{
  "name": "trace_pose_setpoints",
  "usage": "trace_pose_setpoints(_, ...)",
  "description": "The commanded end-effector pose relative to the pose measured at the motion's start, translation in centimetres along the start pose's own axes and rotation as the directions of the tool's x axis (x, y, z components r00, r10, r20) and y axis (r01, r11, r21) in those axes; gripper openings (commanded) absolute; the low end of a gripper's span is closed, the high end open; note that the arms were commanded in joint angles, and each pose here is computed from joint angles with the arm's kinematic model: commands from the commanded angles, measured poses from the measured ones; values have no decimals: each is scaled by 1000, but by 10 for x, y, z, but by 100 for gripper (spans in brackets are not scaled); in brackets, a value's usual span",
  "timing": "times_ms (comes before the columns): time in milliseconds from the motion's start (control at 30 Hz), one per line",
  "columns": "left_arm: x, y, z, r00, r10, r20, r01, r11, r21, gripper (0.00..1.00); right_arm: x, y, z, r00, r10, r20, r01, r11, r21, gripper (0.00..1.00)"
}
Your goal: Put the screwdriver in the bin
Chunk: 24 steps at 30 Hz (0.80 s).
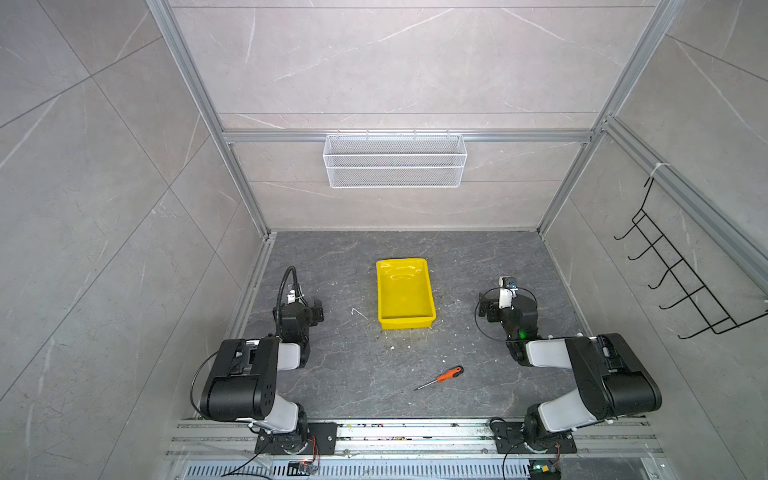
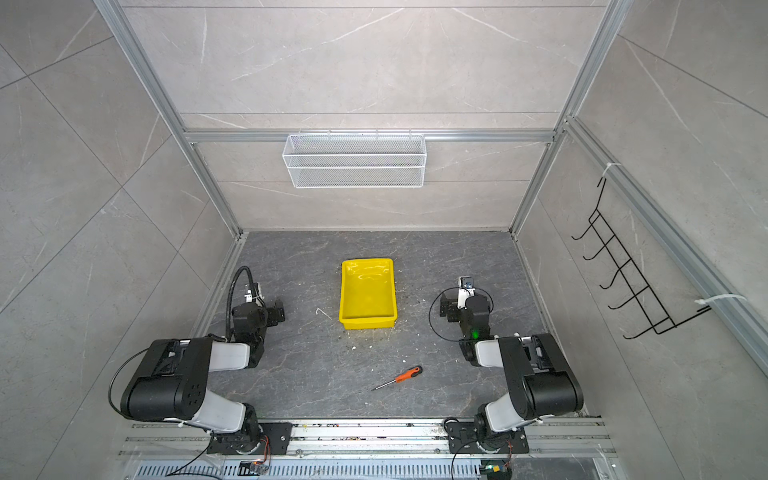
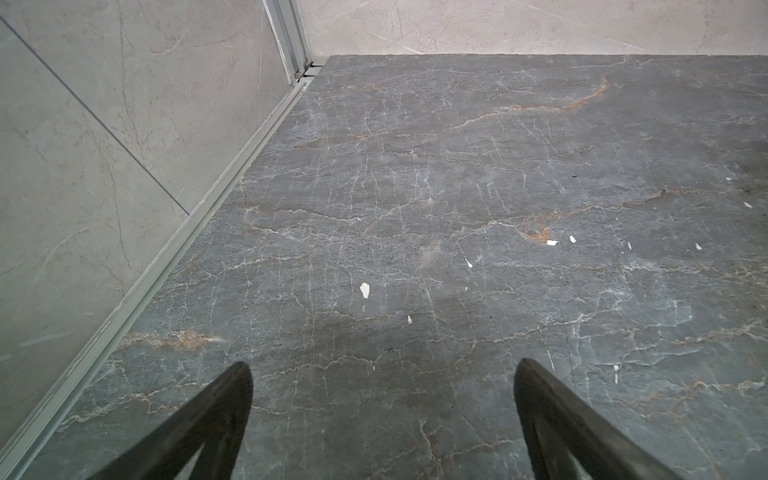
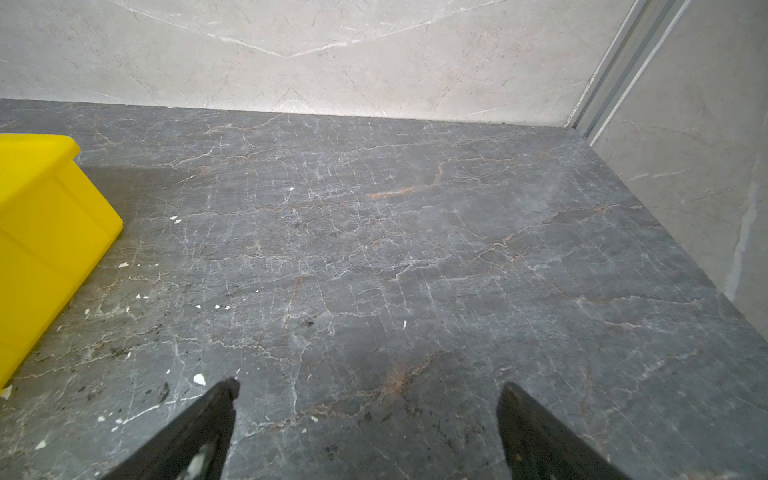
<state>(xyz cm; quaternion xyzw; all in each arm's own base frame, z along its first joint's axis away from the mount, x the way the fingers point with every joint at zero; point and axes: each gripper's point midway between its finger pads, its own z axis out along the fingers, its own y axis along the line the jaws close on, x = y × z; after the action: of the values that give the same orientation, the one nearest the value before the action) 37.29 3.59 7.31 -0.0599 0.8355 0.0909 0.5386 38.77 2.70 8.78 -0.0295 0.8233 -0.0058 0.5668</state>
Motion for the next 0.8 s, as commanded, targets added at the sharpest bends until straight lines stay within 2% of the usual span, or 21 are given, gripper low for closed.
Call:
trace_pose_setpoints(0,-17,1,1,998,-30,53,29,1000,4,100,-5,1,0,1000,10,9,-10,1000,-8,99)
trace_pose_setpoints(767,-16,1,1,998,-30,51,29,1000,3,100,-6,6,-5,999,-4,37,5,1000,-26,99)
